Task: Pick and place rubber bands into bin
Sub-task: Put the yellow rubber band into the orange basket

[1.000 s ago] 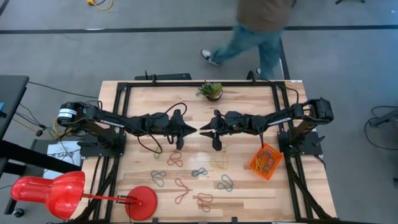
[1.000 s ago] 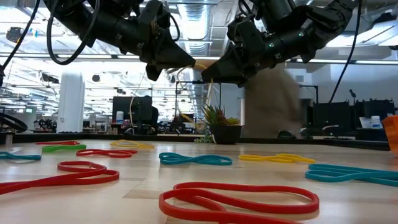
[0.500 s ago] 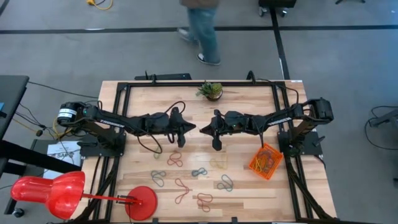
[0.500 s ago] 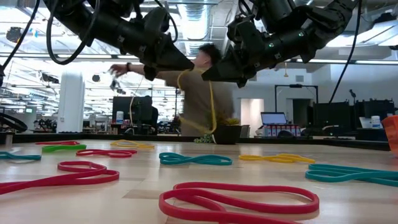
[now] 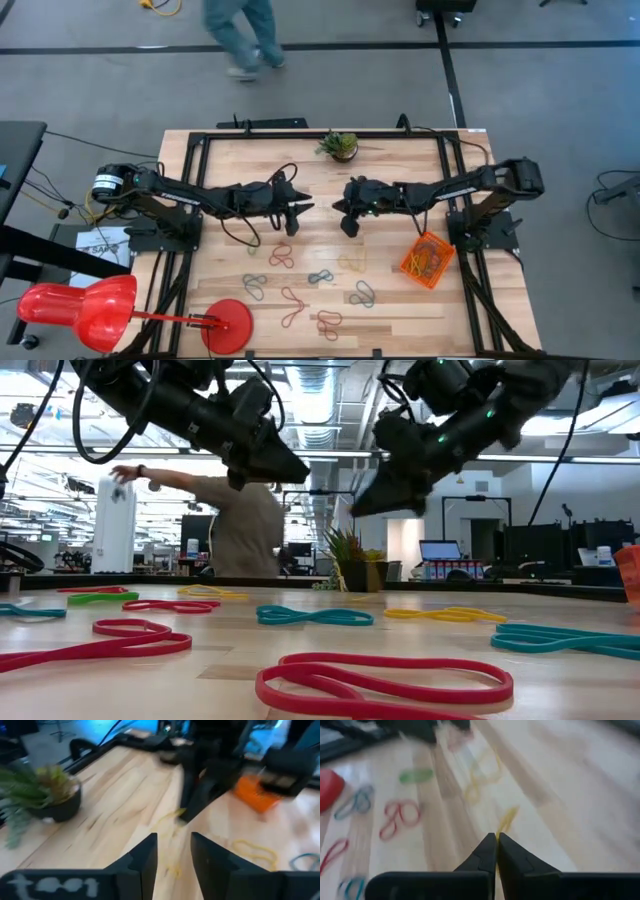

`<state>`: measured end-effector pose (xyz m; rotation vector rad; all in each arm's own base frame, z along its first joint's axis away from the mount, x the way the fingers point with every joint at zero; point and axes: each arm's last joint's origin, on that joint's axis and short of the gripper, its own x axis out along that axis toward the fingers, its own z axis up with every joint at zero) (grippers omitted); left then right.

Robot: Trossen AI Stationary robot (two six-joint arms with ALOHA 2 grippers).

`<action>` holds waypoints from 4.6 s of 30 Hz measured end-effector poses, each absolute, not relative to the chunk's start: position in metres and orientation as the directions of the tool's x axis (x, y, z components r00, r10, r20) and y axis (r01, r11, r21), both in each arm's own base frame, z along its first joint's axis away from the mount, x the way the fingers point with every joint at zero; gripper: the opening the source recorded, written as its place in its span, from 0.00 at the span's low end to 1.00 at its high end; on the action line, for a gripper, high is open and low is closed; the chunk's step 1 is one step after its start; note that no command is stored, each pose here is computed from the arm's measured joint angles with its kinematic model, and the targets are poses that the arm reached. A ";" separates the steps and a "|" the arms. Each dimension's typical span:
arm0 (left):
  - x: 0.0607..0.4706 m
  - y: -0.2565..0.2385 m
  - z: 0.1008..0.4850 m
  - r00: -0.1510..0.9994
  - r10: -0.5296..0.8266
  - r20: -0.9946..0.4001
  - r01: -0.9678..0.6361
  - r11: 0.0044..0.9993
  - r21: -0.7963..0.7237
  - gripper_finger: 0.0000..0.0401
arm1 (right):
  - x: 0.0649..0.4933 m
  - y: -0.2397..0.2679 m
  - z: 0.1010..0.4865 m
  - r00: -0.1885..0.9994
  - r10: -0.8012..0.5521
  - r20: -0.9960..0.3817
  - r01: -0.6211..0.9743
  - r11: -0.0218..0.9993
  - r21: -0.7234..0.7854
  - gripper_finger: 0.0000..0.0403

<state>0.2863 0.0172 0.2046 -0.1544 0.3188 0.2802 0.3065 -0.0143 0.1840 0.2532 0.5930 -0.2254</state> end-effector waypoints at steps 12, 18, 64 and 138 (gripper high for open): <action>0.281 0.017 0.199 0.874 0.254 -0.414 -0.311 0.947 -0.077 0.27 | 0.189 0.069 0.262 0.591 -0.064 -0.804 0.461 0.845 0.272 0.00; 0.281 0.017 0.199 0.875 0.254 -0.413 -0.303 0.951 -0.057 0.27 | 0.142 0.103 0.229 0.541 -0.105 -0.834 0.635 0.702 0.323 0.00; 0.283 0.015 0.202 0.907 0.168 -0.386 -0.237 0.962 -0.137 0.27 | 0.162 0.125 0.191 0.397 -0.176 -0.901 0.711 0.680 0.181 0.20; 0.283 0.015 0.202 0.910 0.155 -0.384 -0.223 0.965 -0.140 0.27 | 0.187 0.120 0.203 0.025 -0.110 -0.994 0.655 0.752 -0.067 0.20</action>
